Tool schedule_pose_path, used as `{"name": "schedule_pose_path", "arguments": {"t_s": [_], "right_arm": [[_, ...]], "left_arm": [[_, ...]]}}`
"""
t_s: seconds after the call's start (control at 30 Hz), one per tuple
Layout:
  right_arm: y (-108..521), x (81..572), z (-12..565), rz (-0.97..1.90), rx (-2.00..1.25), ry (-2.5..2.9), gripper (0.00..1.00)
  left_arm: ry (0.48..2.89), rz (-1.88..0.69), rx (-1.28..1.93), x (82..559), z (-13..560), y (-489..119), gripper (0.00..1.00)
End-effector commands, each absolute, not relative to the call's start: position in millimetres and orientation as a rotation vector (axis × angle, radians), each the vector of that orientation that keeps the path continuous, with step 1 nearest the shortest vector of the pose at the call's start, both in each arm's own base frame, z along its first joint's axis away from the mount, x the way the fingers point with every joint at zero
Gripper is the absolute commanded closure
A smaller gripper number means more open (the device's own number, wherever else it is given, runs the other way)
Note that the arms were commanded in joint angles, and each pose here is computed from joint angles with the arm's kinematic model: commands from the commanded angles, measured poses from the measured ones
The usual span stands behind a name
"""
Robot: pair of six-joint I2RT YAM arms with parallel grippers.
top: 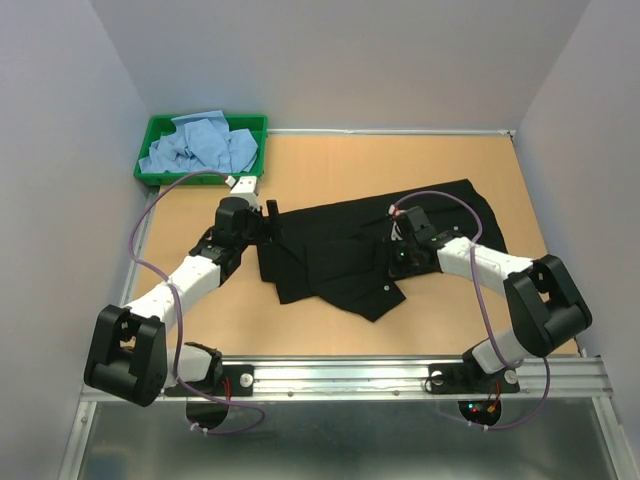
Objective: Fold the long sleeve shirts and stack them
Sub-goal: Fold the shirt
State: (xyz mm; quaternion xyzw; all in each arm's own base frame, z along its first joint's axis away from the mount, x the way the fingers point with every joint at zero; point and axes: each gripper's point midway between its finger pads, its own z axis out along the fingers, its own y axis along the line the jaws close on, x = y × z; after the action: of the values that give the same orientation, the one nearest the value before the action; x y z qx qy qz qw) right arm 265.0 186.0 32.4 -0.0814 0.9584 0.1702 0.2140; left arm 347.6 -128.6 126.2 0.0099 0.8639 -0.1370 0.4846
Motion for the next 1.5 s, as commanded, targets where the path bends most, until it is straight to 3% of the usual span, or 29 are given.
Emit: {"name": "schedule_pose_path", "arguments": {"t_s": [0.0, 0.23, 0.3, 0.4, 0.5, 0.9, 1.47], "right_arm": [[192, 263, 46, 0.524, -0.306, 2.599, 0.99], [195, 252, 45, 0.571, -0.315, 2.629, 0.97], [193, 248, 42, 0.571, -0.310, 2.642, 0.79], [190, 252, 43, 0.538, -0.320, 2.627, 0.66], [188, 261, 45, 0.494, -0.348, 2.605, 0.47], [205, 272, 49, 0.556, -0.541, 2.561, 0.37], [224, 271, 51, 0.653, -0.677, 2.532, 0.41]], "left_arm": [[2.036, -0.341, 0.050, 353, 142, -133, 0.09], [2.029, -0.329, 0.054, 352, 142, -131, 0.09], [2.029, -0.327, 0.057, 352, 142, -132, 0.09], [2.025, -0.332, 0.061, 352, 144, -133, 0.09], [2.024, -0.331, 0.071, 352, 144, -134, 0.09], [2.021, -0.336, 0.087, 351, 145, -137, 0.09], [2.011, -0.344, 0.094, 350, 150, -139, 0.09]]}}
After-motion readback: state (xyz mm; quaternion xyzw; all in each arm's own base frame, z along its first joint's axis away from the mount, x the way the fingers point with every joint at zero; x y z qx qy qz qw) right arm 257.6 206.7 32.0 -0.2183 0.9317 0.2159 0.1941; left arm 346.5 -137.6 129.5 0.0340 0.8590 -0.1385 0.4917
